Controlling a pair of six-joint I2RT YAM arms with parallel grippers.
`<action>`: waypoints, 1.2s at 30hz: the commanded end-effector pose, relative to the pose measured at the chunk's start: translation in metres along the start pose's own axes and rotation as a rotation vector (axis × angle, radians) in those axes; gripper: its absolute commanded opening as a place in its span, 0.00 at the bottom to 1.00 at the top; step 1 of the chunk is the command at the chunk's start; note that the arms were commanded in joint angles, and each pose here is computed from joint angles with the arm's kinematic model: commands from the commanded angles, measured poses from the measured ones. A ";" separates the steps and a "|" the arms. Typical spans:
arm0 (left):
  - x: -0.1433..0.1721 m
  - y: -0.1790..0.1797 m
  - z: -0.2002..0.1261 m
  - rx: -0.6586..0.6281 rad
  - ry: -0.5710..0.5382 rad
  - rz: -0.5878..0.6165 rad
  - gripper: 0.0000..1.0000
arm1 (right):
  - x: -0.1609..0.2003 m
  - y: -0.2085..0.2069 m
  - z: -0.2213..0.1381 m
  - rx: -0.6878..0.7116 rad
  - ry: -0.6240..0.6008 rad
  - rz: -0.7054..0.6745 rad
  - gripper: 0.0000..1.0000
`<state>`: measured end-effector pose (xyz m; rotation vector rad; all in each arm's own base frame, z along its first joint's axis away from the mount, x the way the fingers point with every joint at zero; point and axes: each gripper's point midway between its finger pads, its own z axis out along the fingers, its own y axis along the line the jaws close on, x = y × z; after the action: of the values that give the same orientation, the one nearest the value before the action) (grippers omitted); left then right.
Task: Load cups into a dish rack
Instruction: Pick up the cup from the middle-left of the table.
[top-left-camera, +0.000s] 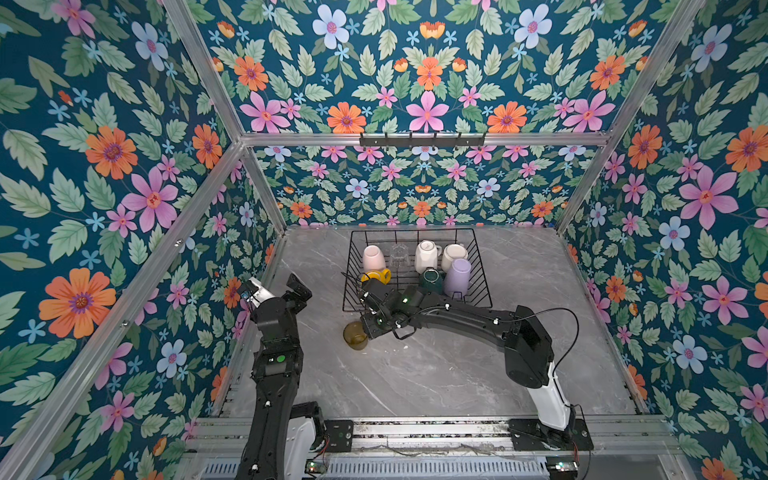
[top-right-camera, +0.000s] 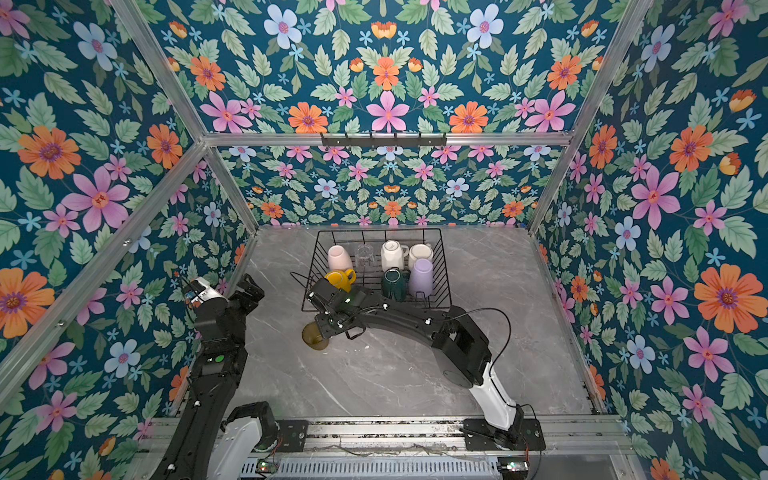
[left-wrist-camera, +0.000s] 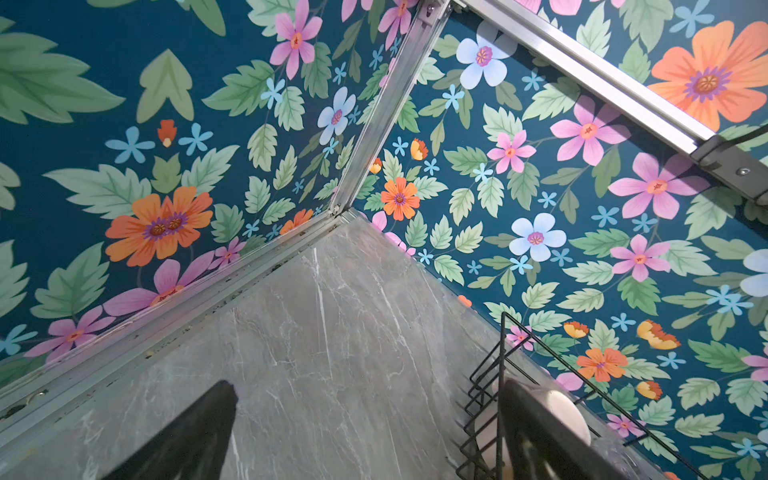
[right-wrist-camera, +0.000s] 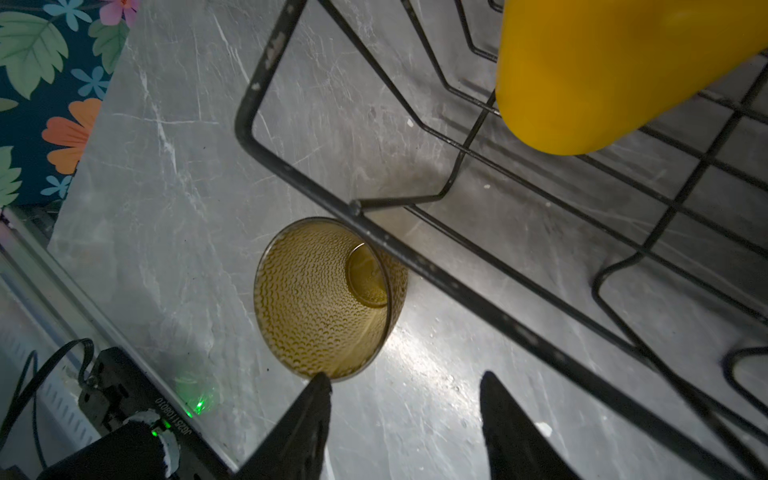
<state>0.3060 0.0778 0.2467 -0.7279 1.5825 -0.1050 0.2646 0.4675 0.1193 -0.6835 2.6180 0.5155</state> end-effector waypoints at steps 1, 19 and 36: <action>-0.010 -0.001 -0.002 0.002 -0.039 -0.013 0.99 | -0.001 -0.006 0.004 0.057 0.000 0.000 0.56; -0.019 0.003 -0.015 -0.001 -0.093 -0.019 0.99 | 0.005 0.006 0.041 0.110 0.062 -0.051 0.43; -0.019 0.002 -0.017 0.007 -0.096 -0.023 0.99 | 0.016 0.018 0.030 0.047 0.071 -0.045 0.00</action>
<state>0.2884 0.0834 0.2598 -0.7431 1.5003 -0.0858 0.2553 0.4837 0.0766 -0.7687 2.6823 0.3458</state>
